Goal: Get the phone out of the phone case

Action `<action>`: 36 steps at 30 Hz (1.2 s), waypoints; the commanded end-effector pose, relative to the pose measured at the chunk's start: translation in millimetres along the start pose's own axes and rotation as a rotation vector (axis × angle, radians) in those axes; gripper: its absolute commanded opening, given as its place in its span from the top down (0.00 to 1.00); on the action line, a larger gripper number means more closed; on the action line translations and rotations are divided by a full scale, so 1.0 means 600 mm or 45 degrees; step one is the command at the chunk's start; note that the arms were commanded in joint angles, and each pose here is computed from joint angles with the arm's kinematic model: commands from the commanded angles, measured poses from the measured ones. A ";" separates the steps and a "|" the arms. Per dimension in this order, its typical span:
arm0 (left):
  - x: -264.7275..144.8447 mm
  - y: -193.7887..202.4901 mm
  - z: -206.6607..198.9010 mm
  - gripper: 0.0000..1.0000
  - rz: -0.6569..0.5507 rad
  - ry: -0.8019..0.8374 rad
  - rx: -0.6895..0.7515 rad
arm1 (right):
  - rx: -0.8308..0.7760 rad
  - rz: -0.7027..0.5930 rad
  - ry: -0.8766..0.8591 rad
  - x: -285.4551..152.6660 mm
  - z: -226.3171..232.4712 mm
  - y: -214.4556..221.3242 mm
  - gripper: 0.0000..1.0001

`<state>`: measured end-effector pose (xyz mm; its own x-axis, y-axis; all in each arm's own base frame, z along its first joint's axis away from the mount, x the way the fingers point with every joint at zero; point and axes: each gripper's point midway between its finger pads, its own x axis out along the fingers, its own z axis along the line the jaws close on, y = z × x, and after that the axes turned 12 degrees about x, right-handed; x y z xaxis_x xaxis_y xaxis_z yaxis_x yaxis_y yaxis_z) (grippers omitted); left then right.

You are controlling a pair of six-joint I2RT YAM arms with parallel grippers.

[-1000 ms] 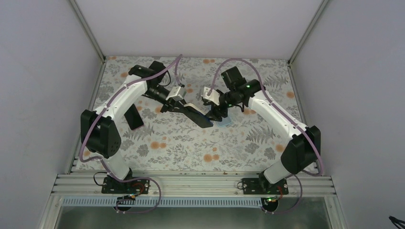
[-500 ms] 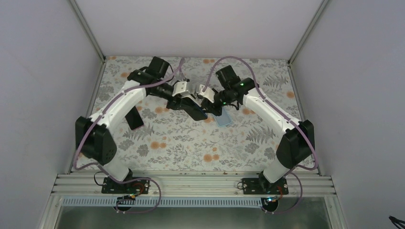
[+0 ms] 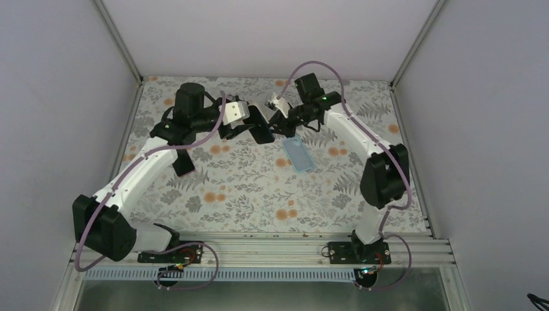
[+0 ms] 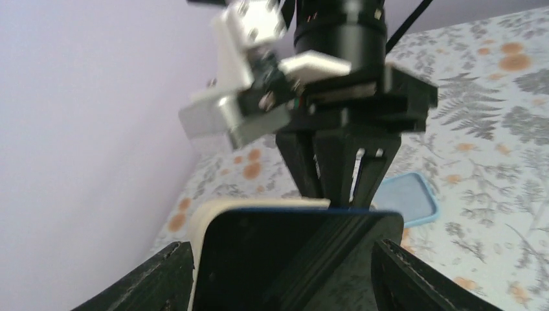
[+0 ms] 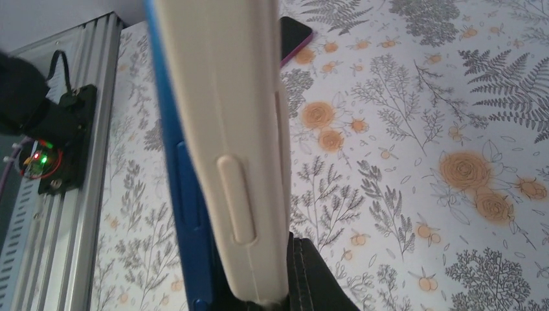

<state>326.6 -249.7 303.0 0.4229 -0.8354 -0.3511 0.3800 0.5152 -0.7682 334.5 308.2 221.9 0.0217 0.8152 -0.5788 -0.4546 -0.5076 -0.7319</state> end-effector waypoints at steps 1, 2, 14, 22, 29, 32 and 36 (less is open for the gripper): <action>-0.011 -0.036 0.038 0.30 -0.019 -0.240 0.098 | 0.021 -0.108 -0.075 -0.003 0.002 -0.067 0.96; -0.007 -0.039 0.040 0.30 -0.009 -0.274 0.096 | 0.023 -0.111 -0.076 -0.001 -0.003 -0.073 0.96; 0.051 -0.006 0.069 0.13 0.243 -0.726 0.129 | 0.191 -0.169 0.015 0.052 -0.108 -0.139 0.96; 0.046 0.025 0.080 0.00 0.255 -0.918 0.163 | 0.251 -0.189 0.141 0.080 -0.157 -0.145 0.96; 0.087 0.037 0.079 0.00 0.221 -0.888 0.142 | 0.207 -0.235 0.205 0.079 -0.149 -0.178 0.96; 0.094 0.055 0.076 0.00 0.256 -0.899 0.136 | 0.218 -0.241 0.214 0.076 -0.150 -0.181 0.96; 0.080 0.081 0.075 0.00 0.298 -0.982 0.125 | 0.222 -0.260 0.219 0.067 -0.142 -0.189 0.96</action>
<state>400.0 -270.5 262.6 0.9035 -0.4204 -0.0834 0.2759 0.7194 -0.6375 461.7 368.5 200.1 0.2161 0.7888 -0.5753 -0.6369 -0.3327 -0.6955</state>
